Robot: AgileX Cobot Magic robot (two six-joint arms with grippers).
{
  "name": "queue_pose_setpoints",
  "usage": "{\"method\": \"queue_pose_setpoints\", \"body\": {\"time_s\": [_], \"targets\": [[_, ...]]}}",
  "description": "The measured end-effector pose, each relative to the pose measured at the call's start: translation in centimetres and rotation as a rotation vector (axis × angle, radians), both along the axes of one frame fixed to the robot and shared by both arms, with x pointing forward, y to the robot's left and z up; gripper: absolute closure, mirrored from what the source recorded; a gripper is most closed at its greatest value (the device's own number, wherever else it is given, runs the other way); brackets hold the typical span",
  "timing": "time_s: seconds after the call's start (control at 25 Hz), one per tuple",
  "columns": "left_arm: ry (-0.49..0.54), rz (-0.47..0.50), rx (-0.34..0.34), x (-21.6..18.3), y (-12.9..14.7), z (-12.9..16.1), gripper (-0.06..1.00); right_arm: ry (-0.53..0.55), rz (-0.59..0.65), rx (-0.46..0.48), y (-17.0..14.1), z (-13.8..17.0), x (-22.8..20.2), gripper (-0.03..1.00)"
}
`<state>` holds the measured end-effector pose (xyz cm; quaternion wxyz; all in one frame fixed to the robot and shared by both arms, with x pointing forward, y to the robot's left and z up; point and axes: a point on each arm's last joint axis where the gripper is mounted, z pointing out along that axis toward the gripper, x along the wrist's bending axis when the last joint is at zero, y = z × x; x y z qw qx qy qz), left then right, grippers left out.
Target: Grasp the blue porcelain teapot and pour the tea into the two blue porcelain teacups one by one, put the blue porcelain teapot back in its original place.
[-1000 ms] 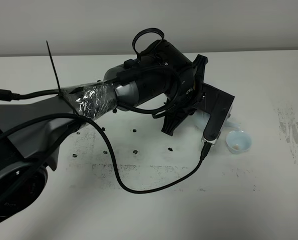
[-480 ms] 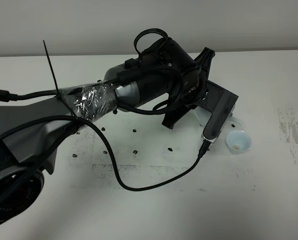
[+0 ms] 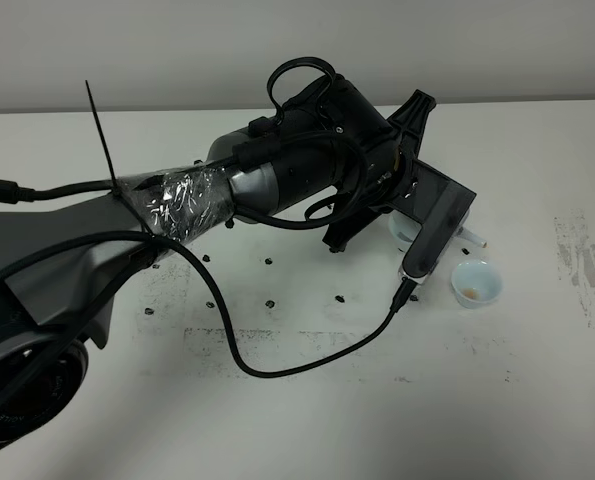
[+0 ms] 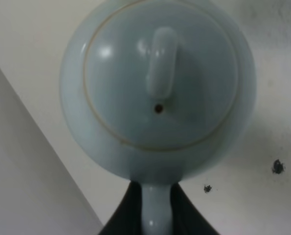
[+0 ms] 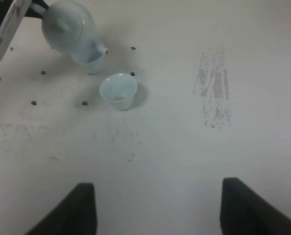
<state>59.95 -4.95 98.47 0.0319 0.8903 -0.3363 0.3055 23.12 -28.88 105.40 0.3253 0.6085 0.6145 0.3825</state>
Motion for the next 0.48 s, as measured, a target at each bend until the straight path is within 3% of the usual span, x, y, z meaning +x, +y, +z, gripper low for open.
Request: {"method": "queue_pose_setpoints", "body": {"time_s": [0.48], "targets": [[-0.046, -0.071, 0.029, -0.22, -0.5, 0.15, 0.9, 0.0, 0.0, 0.0, 0.0, 0.0, 0.0, 0.44]]}}
